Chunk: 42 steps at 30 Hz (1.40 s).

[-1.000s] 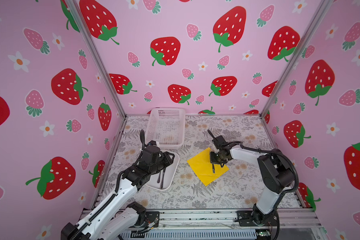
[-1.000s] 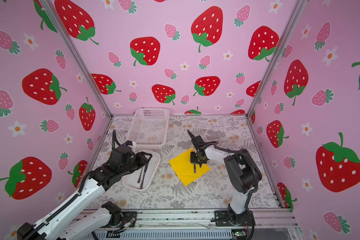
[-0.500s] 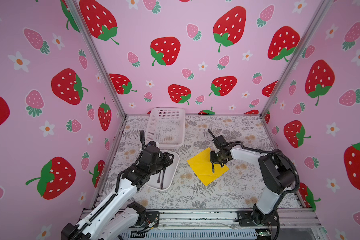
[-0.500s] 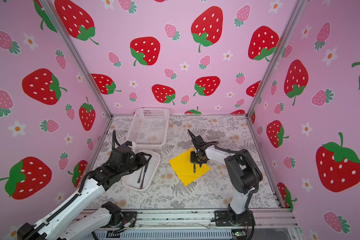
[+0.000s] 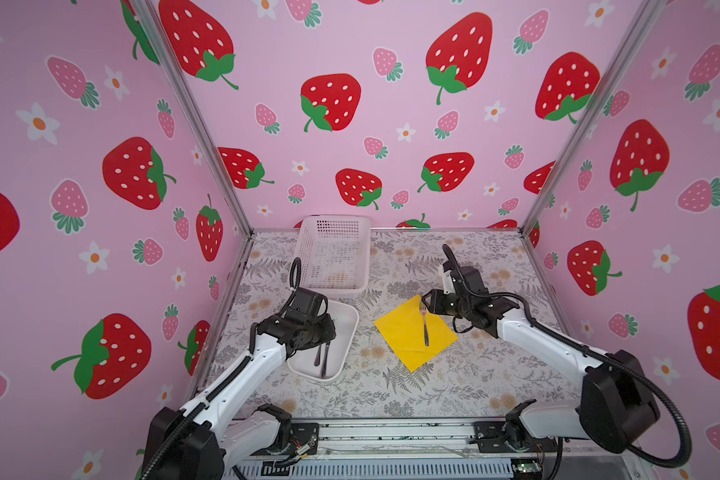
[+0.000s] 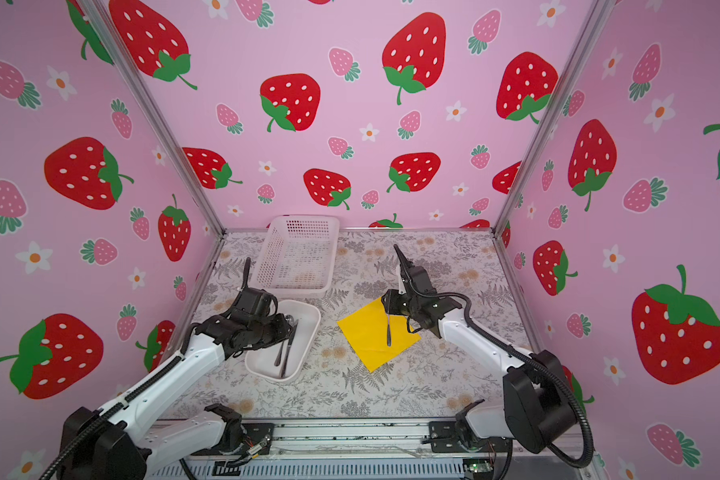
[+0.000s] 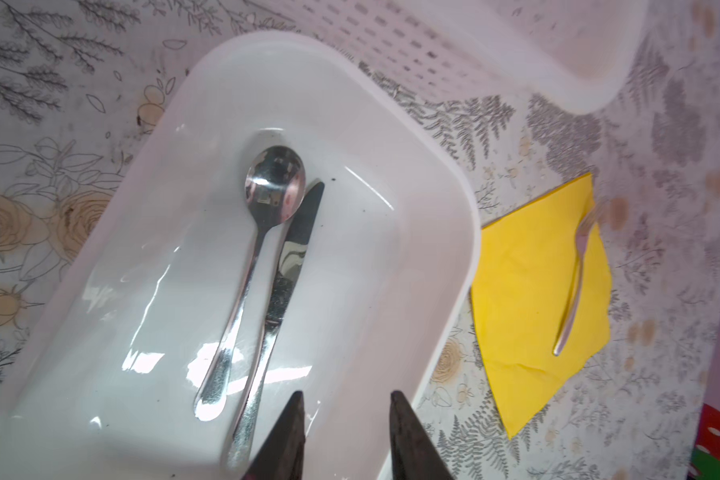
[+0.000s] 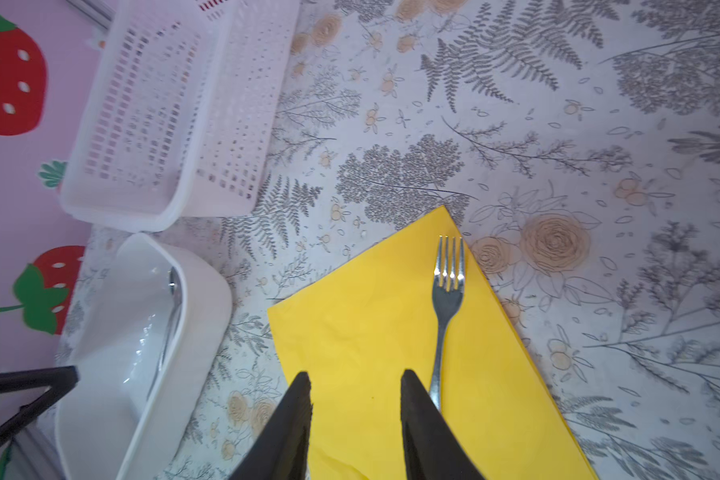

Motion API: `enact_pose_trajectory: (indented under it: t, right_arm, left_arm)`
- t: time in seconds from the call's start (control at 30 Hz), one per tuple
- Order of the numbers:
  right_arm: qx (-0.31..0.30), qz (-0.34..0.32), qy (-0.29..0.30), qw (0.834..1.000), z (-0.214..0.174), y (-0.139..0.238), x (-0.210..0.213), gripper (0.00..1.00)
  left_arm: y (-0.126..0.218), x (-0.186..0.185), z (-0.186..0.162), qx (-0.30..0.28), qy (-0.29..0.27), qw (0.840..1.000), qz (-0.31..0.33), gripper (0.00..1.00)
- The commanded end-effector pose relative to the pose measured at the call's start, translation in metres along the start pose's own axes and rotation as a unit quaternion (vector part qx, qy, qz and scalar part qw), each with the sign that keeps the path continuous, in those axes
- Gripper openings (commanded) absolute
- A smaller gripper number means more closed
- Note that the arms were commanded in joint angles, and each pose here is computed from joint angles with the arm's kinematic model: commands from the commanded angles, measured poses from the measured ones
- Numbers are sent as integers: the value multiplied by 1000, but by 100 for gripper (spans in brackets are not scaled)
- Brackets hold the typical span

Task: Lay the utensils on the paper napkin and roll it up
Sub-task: 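Lower the fork onto the yellow napkin with the right gripper and release it, then close the left gripper on the silver spoon while the right gripper rises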

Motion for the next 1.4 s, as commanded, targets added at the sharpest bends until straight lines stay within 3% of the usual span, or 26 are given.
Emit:
enact_pose_trajectory:
  t: [0.0, 0.27, 0.4, 0.63, 0.8, 1.37]
  right_arm:
    - [-42, 95, 3, 995, 10, 4, 32, 41]
    - [-50, 141, 50, 988, 5, 3, 68, 43]
    - [-46, 160, 60, 984, 4, 0, 80, 43]
    - [-66, 214, 137, 965, -5, 6, 118, 48]
    - [-55, 218, 138, 965, -11, 0, 125, 48]
    - [-37, 207, 136, 968, -17, -11, 123, 49]
  left_arm:
    - [-4, 12, 2, 9, -25, 999, 46, 34]
    - [-25, 37, 5, 27, -38, 991, 123, 30]
    - [-41, 47, 8, 42, -15, 992, 117, 29]
    - [-62, 47, 11, 54, -10, 992, 112, 28]
    - [-68, 57, 15, 51, -13, 988, 148, 24]
    - [-91, 61, 10, 82, -29, 983, 160, 19]
Point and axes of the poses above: each gripper's point midway between its finger pads, its own y axis back along the fingers, its own x axis along the line the jaws close on, z = x × y, the point moved 1 cm from there along y, back along the fingers, and after that the axes turned 7 degrees about y, right-handed, at the moved point
